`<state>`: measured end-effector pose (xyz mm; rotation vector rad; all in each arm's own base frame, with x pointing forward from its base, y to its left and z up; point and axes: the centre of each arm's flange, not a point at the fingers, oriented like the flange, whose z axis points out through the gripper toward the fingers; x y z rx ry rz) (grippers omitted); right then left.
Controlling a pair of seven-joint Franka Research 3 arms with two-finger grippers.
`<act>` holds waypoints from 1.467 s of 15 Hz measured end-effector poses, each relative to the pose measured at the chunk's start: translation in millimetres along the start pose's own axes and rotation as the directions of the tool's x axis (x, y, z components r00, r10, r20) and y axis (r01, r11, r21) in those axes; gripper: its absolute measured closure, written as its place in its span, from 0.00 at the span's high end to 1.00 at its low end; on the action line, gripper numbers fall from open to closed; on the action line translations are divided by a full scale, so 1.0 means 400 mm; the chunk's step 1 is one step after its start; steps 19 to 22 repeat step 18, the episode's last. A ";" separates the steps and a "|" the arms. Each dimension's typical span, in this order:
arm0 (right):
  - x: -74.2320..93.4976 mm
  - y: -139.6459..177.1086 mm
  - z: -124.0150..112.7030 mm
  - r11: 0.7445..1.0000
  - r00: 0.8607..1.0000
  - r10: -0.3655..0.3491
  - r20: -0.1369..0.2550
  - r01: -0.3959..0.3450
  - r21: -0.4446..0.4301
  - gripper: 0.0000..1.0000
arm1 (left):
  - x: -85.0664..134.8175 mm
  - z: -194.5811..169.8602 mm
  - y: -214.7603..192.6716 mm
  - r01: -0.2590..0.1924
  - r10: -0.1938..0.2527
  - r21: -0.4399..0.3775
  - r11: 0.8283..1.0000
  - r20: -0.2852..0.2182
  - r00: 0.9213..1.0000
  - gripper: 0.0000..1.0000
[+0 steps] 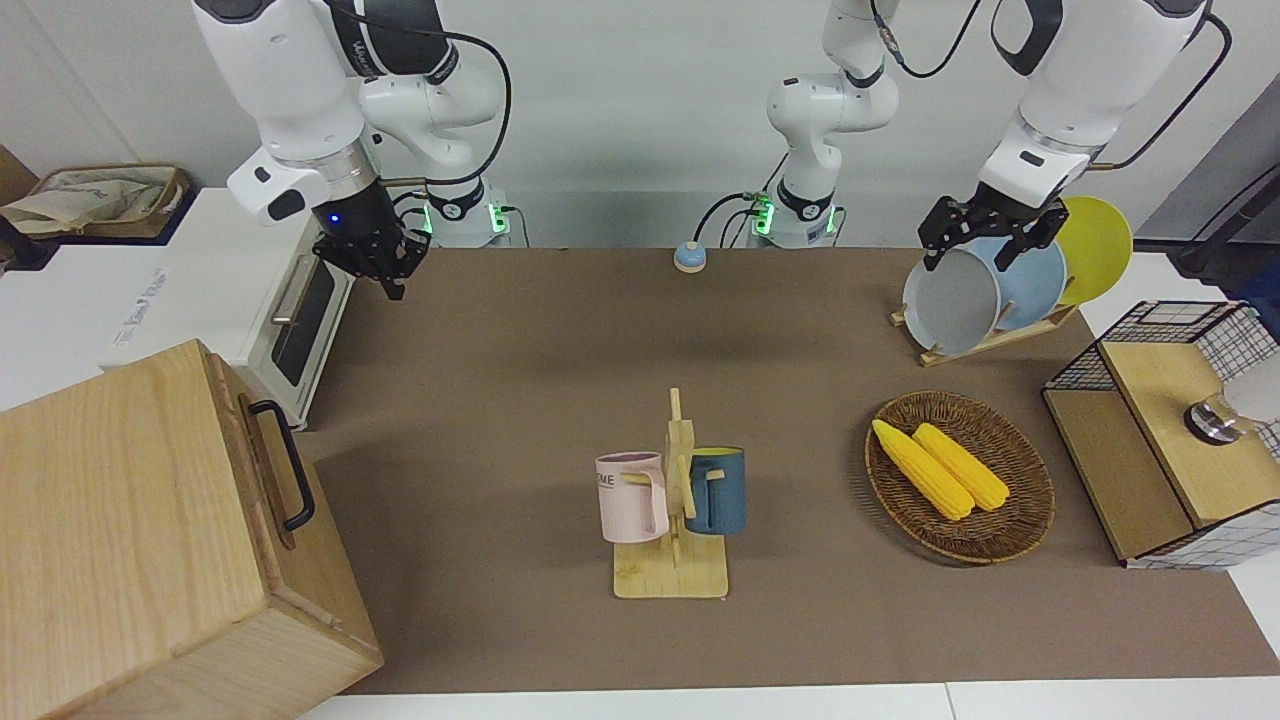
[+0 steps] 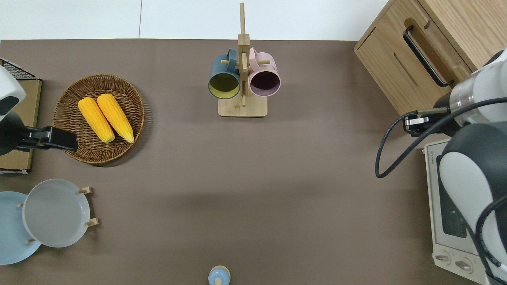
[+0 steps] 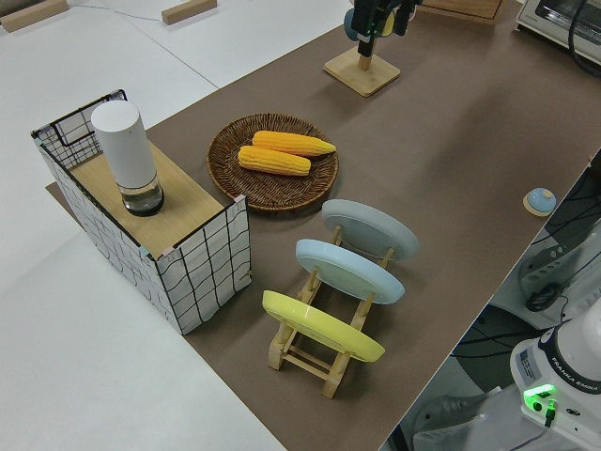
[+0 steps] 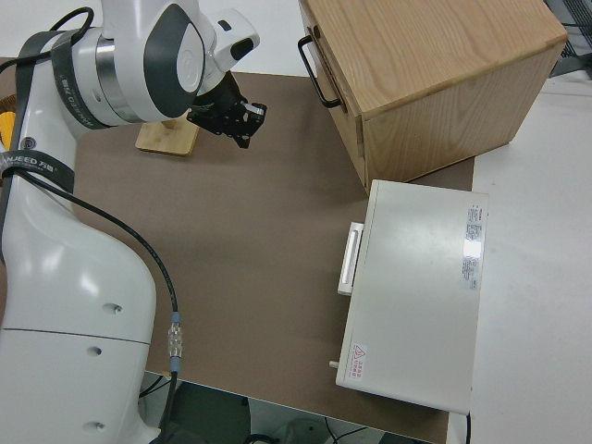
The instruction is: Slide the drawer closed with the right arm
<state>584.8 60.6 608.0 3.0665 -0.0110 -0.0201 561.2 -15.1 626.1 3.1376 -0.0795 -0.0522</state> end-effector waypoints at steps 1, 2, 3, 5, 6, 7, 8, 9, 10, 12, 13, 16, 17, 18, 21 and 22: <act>-0.001 -0.007 -0.001 1.000 1.000 -0.005 -0.001 0.005 -0.001 0.02 | 0.000 0.000 0.000 0.000 0.000 0.000 1.000 0.000 1.000 1.00; -0.002 -0.013 -0.001 1.000 1.000 -0.009 -0.001 0.009 0.000 0.09 | 0.000 0.000 0.000 0.000 0.000 0.000 1.000 0.000 1.000 1.00; -0.002 -0.017 -0.001 1.000 1.000 -0.012 -0.001 0.012 0.000 0.19 | 0.000 0.000 0.000 0.000 0.000 0.000 1.000 0.000 1.000 1.00; -0.005 -0.038 -0.006 1.000 1.000 -0.009 -0.005 0.009 0.000 0.46 | 0.000 0.000 0.000 0.000 0.000 0.000 1.000 0.000 1.000 1.00; -0.005 -0.044 -0.009 1.000 1.000 -0.008 -0.007 0.008 0.000 0.56 | 0.000 0.000 0.000 0.000 0.000 0.000 1.000 0.000 1.000 1.00; -0.006 -0.048 -0.012 1.000 1.000 -0.009 -0.010 0.009 0.000 0.66 | 0.000 0.000 0.000 0.000 0.000 0.000 1.000 0.000 1.000 1.00; -0.006 -0.051 -0.014 1.000 1.000 -0.009 -0.012 0.009 0.001 0.75 | 0.000 0.000 0.000 0.000 0.000 0.000 1.000 0.000 1.000 1.00; -0.006 -0.052 -0.016 1.000 1.000 -0.009 -0.012 0.009 0.006 0.82 | 0.000 0.000 0.000 0.000 0.000 0.000 1.000 0.000 1.000 1.00; -0.006 -0.052 -0.018 1.000 1.000 -0.007 -0.013 0.008 0.013 0.93 | 0.000 0.000 0.000 0.000 0.000 0.000 1.000 0.000 1.000 1.00; -0.006 -0.051 -0.023 1.000 1.000 -0.004 -0.015 0.004 0.029 0.99 | 0.000 0.000 0.000 0.000 0.000 0.000 1.000 0.000 1.000 1.00; -0.006 -0.049 -0.026 1.000 1.000 -0.002 -0.017 0.002 0.031 0.99 | 0.000 0.000 0.000 0.000 0.000 0.000 1.000 0.000 1.000 1.00; -0.009 -0.045 -0.026 1.000 1.000 0.000 -0.005 0.000 0.029 0.99 | 0.000 0.000 0.000 0.000 0.000 0.000 1.000 0.000 1.000 1.00; -0.010 -0.047 -0.025 1.000 1.000 -0.001 -0.003 0.001 0.029 0.99 | 0.000 0.000 0.000 0.000 0.000 0.000 1.000 0.000 1.000 1.00; -0.011 -0.049 -0.025 1.000 1.000 -0.002 -0.002 0.002 0.029 0.99 | 0.000 0.000 0.000 0.000 0.000 0.000 1.000 0.000 1.000 1.00; -0.011 -0.049 -0.025 1.000 1.000 -0.002 -0.002 0.002 0.029 0.99 | 0.000 0.000 0.000 0.000 0.000 0.000 1.000 0.000 1.000 1.00; -0.011 -0.049 -0.025 1.000 1.000 -0.002 -0.002 0.002 0.029 0.99 | 0.000 0.000 0.000 0.000 0.000 0.000 1.000 0.000 1.000 1.00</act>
